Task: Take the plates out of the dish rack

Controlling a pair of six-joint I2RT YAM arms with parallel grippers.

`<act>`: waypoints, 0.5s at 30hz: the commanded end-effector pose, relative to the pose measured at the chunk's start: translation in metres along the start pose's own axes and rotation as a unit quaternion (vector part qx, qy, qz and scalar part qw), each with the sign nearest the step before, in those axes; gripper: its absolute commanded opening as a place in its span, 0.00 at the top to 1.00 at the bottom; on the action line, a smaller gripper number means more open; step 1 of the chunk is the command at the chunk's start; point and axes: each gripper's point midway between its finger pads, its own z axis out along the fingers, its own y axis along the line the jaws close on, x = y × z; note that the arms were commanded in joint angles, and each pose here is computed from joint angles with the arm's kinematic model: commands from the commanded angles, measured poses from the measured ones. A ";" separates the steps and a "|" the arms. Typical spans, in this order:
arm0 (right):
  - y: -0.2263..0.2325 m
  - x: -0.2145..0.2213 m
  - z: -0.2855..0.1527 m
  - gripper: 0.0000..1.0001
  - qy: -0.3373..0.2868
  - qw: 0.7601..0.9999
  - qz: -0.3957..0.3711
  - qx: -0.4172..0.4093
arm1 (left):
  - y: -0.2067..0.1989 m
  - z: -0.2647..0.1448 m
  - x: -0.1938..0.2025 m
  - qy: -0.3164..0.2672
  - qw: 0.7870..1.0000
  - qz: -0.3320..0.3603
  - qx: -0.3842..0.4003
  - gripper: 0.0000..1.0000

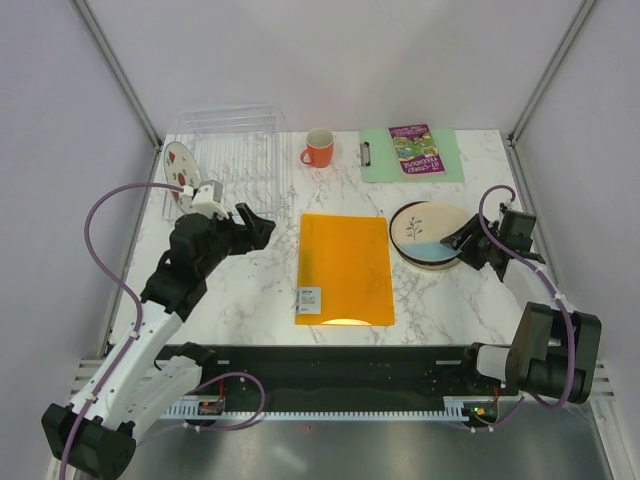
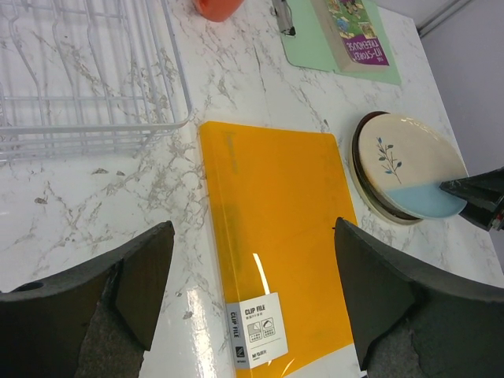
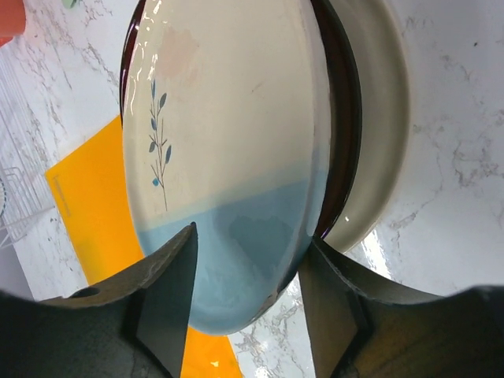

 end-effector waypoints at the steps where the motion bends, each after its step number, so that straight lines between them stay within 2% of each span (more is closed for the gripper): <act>1: 0.003 -0.006 0.000 0.37 -0.004 1.000 -0.028 0.000 | 0.004 0.001 -0.001 -0.008 1.000 0.011 -0.006 0.12; 9: -0.010 -0.005 0.002 0.34 0.014 0.999 -0.039 0.035 | 0.007 0.000 0.001 -0.003 1.000 0.017 -0.012 0.12; 15: -0.018 -0.015 -0.005 0.33 -0.006 0.996 -0.052 0.071 | 0.020 -0.002 -0.005 -0.014 0.998 0.038 -0.047 0.12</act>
